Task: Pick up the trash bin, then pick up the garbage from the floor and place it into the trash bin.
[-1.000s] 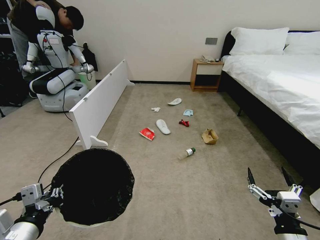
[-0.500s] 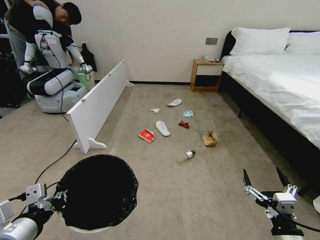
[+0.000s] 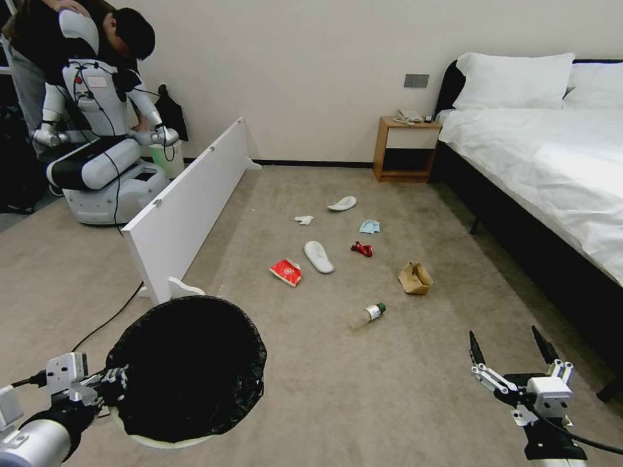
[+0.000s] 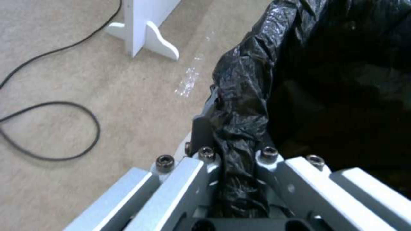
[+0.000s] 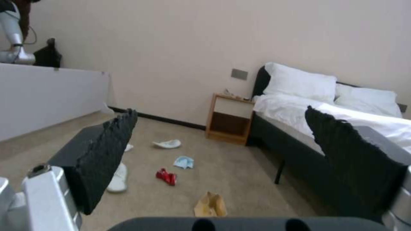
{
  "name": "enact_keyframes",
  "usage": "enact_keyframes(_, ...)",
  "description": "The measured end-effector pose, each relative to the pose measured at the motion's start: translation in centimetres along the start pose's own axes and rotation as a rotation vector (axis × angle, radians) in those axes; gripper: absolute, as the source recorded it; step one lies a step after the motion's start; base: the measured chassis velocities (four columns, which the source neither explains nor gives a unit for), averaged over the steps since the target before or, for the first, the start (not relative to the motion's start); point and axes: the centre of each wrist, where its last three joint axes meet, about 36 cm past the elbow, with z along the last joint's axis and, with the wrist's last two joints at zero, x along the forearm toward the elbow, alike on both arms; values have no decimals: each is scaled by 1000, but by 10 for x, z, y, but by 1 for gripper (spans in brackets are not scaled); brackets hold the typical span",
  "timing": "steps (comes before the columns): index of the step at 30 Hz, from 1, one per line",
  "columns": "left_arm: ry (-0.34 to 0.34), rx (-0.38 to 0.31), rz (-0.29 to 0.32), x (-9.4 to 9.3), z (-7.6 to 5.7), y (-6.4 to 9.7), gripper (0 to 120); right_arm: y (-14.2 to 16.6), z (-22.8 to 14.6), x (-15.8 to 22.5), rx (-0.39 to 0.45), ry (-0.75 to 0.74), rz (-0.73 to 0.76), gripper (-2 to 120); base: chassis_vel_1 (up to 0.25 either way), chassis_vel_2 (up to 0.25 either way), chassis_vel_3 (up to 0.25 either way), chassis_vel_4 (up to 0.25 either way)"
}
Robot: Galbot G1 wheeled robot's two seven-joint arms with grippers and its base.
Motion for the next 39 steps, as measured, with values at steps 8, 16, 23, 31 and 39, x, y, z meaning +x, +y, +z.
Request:
enact_keyframes(8,-7,2,3,-3,2,-1,3,-2,0,0,4,-2,1,100,-142,143,140,-142)
enact_keyframes(16,-5,10,13,-5,4,-4,3,-4,-1,-1,6,-5,4,100,-151,152,149,-163)
enact_keyframes(23,-6,11,12,-6,4,-3,3,-6,1,-1,11,-4,6,100,-169,170,190,-183)
enact_keyframes(31,-13,8,-6,-7,2,1,3,-5,1,-2,9,-4,5,100,-212,213,209,-212)
enact_keyframes(39,-26,7,-26,-9,2,5,3,-5,1,-2,3,-3,1,100,-210,217,217,-208)
